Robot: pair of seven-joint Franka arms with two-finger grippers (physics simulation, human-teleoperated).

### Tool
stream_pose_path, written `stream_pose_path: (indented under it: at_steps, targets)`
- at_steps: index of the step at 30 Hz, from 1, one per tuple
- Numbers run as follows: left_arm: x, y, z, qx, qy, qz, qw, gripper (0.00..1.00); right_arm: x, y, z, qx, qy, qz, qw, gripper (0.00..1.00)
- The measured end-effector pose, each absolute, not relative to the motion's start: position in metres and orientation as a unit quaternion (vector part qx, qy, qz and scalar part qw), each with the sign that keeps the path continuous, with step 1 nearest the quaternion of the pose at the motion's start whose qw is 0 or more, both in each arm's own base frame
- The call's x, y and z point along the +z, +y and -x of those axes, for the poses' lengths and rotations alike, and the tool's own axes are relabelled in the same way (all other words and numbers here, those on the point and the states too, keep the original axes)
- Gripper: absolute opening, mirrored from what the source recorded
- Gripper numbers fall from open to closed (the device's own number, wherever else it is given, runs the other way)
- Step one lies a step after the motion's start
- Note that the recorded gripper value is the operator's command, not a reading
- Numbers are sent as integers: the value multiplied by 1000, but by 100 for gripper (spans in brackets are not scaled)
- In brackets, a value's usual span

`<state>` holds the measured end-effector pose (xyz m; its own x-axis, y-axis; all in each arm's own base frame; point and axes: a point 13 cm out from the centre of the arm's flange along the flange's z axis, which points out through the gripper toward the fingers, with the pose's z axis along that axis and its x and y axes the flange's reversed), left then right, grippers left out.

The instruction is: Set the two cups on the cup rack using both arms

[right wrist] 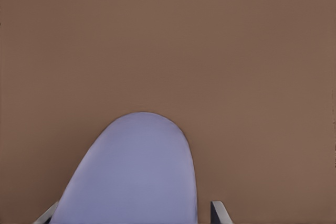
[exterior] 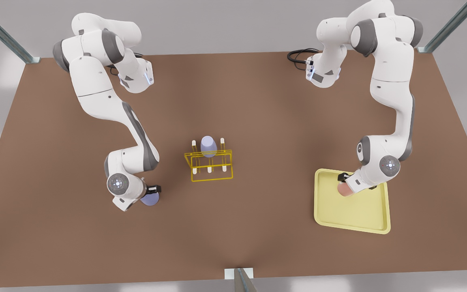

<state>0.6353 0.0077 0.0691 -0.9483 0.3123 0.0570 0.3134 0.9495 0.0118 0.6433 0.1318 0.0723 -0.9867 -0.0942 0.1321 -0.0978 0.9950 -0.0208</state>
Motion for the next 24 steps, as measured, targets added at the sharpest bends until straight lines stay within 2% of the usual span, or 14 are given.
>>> stream_pose_path:
  at_steps: [4,7,9,13,15,24]
  targets:
    - [69,8,-637,-11,-987,161,25,95,72,132,-645,13,-997,-47,62,100]
    - [69,8,-638,-11,-987,162,23,94,72,133,-644,13,-997,-46,62,100]
    - [69,8,-638,-11,-986,162,22,89,73,134,-643,13,-997,-46,63,100]
    - [69,8,-639,-12,-986,162,21,89,73,135,-641,13,-997,-47,64,100]
    - [69,8,-639,-12,-986,162,21,83,71,136,-640,14,-997,-47,66,100]
    - [69,6,-639,-8,-988,152,18,83,70,134,-640,14,-997,-46,67,100]
